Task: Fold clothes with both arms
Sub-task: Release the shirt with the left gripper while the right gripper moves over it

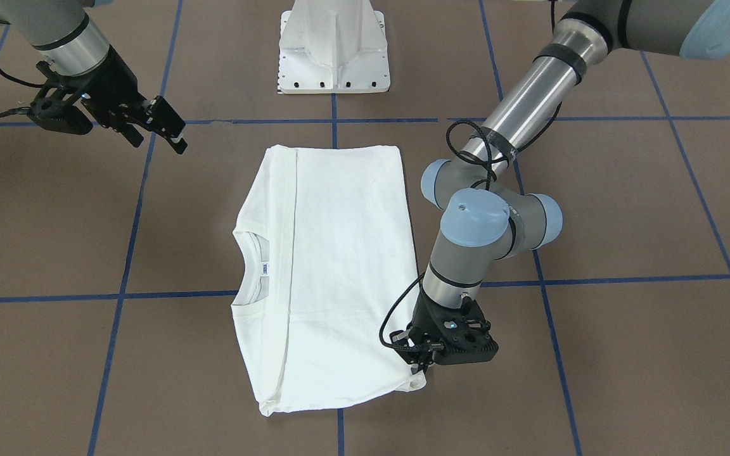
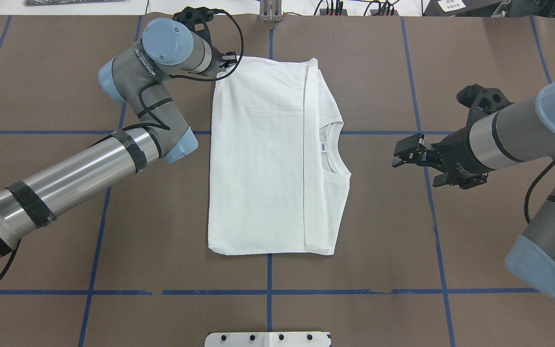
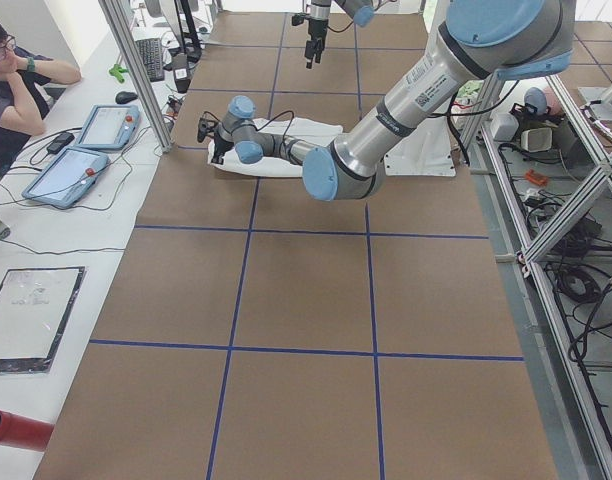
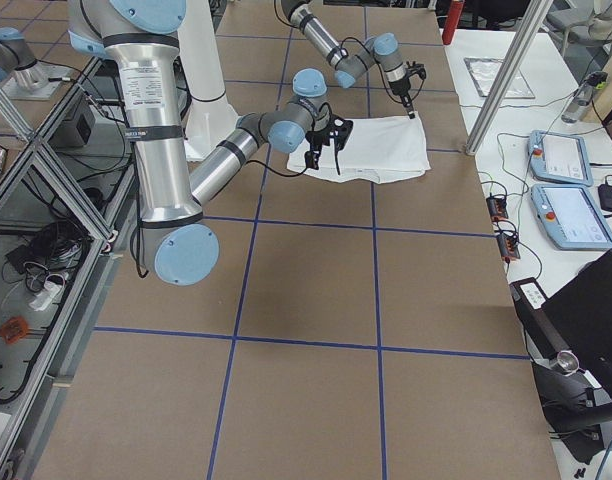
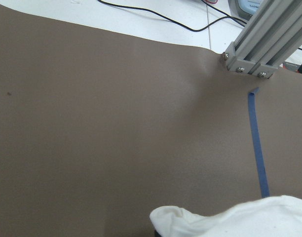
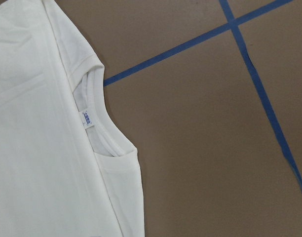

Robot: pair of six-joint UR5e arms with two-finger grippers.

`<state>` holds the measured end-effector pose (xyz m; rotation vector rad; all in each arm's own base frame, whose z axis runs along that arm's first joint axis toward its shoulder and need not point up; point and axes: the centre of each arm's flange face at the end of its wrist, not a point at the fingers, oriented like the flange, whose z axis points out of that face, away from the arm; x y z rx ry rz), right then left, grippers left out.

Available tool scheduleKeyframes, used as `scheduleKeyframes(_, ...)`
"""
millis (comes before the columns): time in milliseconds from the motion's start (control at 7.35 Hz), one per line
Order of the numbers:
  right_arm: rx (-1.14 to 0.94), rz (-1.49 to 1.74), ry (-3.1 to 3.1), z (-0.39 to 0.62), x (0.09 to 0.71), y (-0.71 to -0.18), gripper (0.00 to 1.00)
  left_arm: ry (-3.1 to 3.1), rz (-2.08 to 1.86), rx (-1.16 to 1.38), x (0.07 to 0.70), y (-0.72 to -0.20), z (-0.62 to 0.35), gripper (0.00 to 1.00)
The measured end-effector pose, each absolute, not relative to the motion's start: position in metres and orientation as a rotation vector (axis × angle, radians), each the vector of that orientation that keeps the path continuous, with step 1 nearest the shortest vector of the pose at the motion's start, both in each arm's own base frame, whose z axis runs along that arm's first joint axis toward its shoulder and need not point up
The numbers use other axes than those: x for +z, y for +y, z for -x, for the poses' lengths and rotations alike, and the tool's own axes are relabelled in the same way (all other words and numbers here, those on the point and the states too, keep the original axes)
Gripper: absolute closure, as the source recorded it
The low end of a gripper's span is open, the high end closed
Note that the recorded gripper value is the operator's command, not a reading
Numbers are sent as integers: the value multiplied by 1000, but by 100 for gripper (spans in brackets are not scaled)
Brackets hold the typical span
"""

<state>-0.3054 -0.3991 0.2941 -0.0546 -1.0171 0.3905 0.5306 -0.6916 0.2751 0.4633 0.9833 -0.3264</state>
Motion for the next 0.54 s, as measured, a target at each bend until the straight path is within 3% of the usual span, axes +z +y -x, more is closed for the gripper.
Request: scheduleKeyframes(544, 274, -29, -1003, 335, 285, -433, 0, 1014, -520, -309, 264, -703, -504, 0)
